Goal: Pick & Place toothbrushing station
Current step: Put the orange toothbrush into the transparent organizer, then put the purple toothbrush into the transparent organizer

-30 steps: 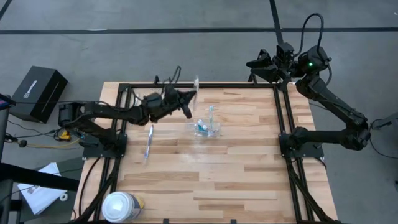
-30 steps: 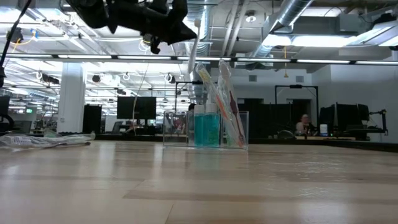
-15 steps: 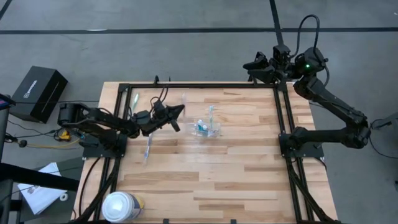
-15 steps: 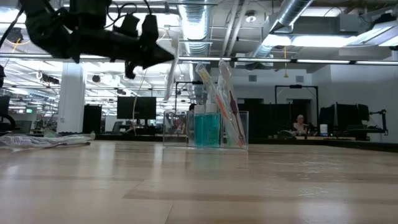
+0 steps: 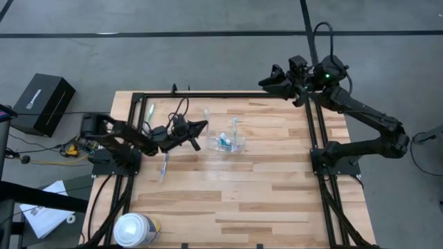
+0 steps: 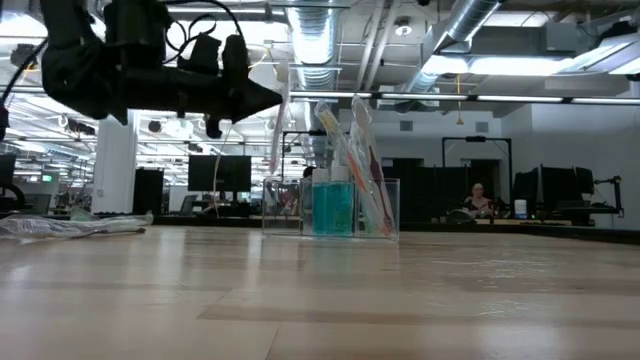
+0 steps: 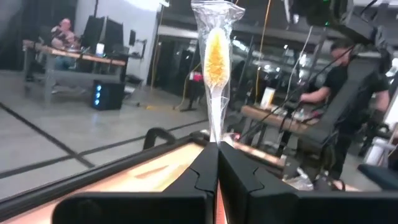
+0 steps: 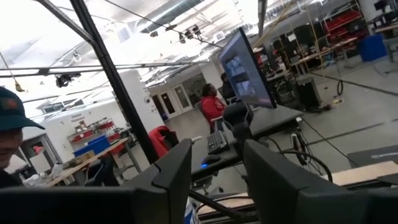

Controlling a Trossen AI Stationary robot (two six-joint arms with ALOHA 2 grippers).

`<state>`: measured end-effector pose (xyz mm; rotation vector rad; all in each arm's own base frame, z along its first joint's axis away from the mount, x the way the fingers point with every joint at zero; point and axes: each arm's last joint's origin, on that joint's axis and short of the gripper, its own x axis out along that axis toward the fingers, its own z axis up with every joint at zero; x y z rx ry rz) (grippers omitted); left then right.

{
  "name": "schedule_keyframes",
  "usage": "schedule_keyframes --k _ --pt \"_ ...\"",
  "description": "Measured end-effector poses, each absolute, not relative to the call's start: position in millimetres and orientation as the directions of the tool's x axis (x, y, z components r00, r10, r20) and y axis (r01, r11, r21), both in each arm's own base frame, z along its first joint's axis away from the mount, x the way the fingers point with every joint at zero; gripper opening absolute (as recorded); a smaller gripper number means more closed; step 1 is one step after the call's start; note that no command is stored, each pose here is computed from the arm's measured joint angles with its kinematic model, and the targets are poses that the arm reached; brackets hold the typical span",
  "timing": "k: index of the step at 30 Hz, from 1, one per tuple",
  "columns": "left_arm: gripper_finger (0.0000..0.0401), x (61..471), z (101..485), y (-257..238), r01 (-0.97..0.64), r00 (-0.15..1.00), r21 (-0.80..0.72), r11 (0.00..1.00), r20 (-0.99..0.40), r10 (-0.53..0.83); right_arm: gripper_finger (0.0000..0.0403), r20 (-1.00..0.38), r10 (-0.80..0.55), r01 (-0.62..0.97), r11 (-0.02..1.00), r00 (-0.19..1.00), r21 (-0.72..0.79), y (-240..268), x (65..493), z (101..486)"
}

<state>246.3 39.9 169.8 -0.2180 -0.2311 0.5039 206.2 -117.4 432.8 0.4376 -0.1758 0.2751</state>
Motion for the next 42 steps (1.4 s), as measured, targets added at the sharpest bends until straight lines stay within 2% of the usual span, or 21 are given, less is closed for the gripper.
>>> schedule_keyframes --k 6,16,26,32,42 --pt "0.0 258 155 41 -0.423 0.864 -0.27 0.865 0.167 0.475 0.0134 0.246 0.233 -0.313 0.876 0.941 0.367 -113 205 436" --pt "0.0 265 130 42 -0.419 0.886 -0.284 0.862 0.081 0.457 0.0133 0.255 0.241 -0.323 0.875 0.937 0.36 -110 200 440" --pt "0.0014 265 129 41 -0.39 0.899 -0.316 0.865 0.074 0.432 0.0133 0.251 0.256 -0.334 0.876 0.934 0.349 -110 200 440" --pt "0.0065 261 125 40 -0.373 0.906 -0.361 0.854 0.057 0.42 0.0133 0.248 0.27 -0.345 0.873 0.93 0.345 -110 200 440" --pt "0.0207 259 132 40 -0.34 0.904 -0.438 0.832 0.093 0.418 0.0139 0.243 0.292 -0.363 0.869 0.925 0.337 -109 199 440"
